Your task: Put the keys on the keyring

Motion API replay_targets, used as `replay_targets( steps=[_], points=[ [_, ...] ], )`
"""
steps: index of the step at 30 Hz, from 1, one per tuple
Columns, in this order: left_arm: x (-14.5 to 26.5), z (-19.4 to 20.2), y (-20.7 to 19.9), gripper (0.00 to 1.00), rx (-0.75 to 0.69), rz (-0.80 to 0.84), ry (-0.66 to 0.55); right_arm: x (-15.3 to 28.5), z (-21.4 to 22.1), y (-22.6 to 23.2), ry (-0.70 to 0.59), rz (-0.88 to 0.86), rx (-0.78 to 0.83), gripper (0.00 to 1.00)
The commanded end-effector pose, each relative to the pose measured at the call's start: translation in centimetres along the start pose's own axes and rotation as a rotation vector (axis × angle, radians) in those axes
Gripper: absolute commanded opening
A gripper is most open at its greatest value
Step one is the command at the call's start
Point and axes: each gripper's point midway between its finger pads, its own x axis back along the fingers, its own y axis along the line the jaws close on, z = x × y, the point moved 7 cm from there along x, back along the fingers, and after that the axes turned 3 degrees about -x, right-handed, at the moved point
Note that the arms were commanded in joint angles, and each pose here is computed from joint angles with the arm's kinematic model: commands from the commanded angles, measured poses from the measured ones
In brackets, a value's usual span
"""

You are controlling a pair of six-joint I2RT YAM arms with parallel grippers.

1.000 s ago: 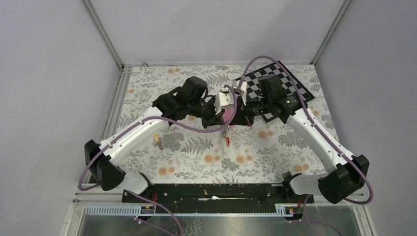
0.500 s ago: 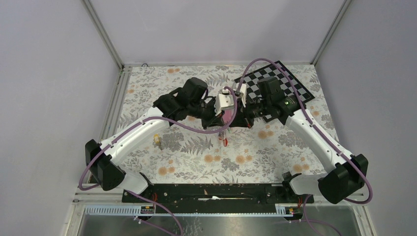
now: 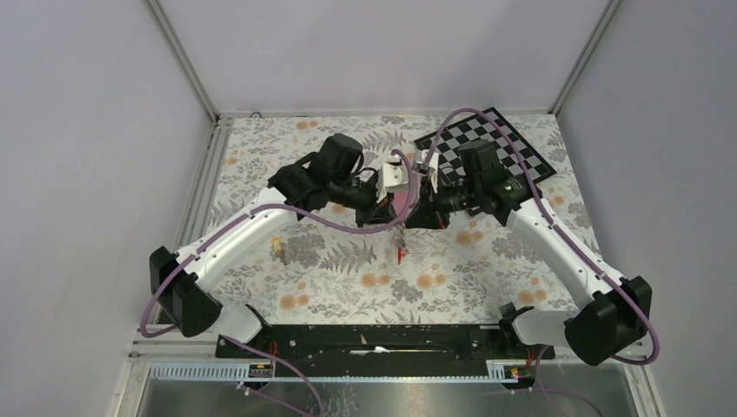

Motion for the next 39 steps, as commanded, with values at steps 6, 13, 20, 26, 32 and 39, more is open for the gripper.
replay_targets(
  steps=[6,13,20,26,32,39],
  points=[
    [-0.1,-2.0,-0.7,0.0,-0.038,0.087,-0.14,1.1,-0.8,0.3,-0.047,0.013,0.016,0.28],
    [-0.2,-1.9,-0.6,0.0,-0.025,0.114,-0.16,3.2,-1.8,1.2,-0.073,0.039,0.077,0.35],
    [-0.3,-2.0,-0.5,0.0,-0.011,0.142,-0.186,4.4,-2.6,2.4,-0.082,0.03,0.133,0.43],
    [-0.6,-2.1,-0.6,0.0,0.017,0.171,-0.207,4.3,-3.3,2.6,-0.102,-0.01,0.14,0.45],
    [-1.1,-2.0,-0.6,0.0,0.048,0.191,-0.221,3.9,-3.5,2.4,-0.115,-0.039,0.118,0.44],
    [-1.2,-2.0,-0.4,0.0,0.068,0.186,-0.223,3.7,-2.9,2.4,-0.11,-0.053,0.11,0.44]
  ],
)
